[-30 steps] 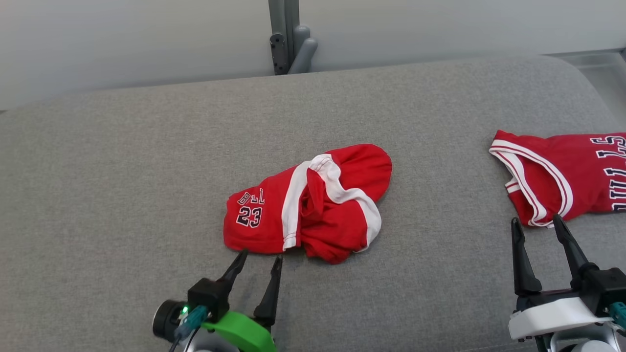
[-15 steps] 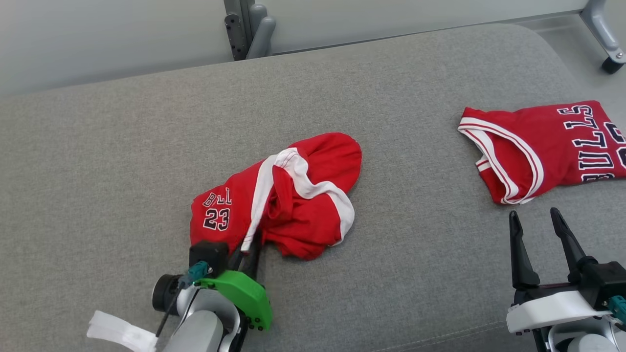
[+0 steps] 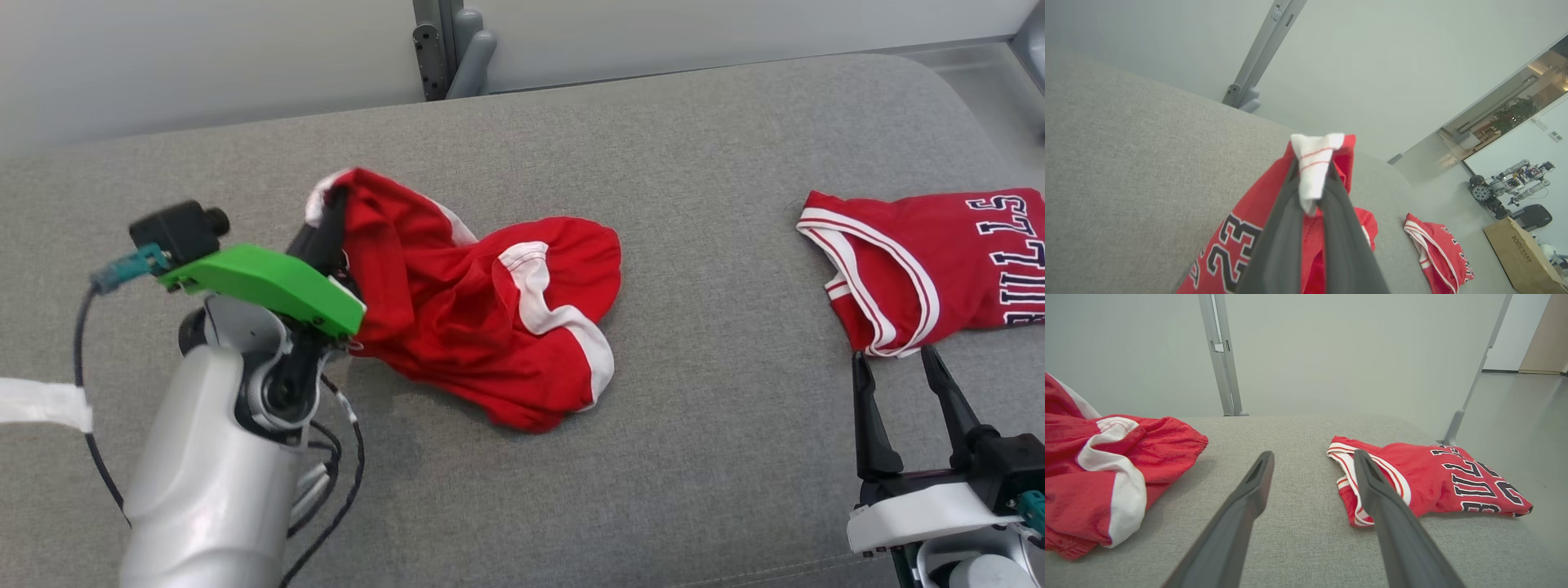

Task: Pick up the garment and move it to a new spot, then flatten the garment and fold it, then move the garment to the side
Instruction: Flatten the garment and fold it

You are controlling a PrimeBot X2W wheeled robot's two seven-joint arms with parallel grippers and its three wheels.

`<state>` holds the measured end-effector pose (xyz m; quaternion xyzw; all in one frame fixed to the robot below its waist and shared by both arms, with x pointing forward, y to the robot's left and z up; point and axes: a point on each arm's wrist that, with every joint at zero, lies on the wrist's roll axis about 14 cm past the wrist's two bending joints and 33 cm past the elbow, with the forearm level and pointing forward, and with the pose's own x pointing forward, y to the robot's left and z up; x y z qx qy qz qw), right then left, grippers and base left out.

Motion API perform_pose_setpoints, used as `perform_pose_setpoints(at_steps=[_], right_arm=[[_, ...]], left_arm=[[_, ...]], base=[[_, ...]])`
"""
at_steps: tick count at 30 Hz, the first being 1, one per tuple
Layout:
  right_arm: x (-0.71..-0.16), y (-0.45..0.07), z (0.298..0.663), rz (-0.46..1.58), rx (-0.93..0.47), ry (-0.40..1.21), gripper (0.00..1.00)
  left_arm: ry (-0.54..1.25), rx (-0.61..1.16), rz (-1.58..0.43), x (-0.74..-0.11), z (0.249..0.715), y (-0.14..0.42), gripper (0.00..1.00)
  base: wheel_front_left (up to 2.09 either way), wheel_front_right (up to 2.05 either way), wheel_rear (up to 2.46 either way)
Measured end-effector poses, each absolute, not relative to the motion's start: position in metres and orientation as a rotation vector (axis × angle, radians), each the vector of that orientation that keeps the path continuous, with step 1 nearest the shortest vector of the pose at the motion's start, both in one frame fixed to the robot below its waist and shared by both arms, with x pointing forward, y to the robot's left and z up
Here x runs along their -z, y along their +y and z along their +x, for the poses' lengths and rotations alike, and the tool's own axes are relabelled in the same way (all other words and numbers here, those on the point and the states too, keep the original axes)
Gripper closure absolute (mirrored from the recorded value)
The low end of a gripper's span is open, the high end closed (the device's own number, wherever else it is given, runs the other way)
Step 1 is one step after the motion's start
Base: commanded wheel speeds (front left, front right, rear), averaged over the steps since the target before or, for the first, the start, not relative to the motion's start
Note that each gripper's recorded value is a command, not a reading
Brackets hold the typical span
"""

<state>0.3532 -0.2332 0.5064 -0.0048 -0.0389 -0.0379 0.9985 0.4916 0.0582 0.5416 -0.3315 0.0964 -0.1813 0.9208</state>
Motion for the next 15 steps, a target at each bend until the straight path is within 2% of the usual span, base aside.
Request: perform_pose_setpoints(at_steps=[8, 12, 15], right_arm=[[-0.51, -0.228, 0.355, -0.003, 0.059, -0.089, 0.0], [-0.51, -0.228, 0.354, 0.0, 0.061, -0.09, 0.0], [-0.508, -0.229, 0.353, 0.003, 0.064, -0.086, 0.0]], left_arm=[[-0.047, 0.299, -0.628, -0.645, 0.515, 0.11, 1.0], [-0.155, 0.344, -0.604, -0.691, 0.506, 0.106, 1.0], [-0.197, 0.439, -0.593, -0.714, 0.489, 0.078, 1.0]], base=[[0.0, 0.0, 0.0], [0.0, 0.0, 0.0], [0.0, 0.0, 0.0]])
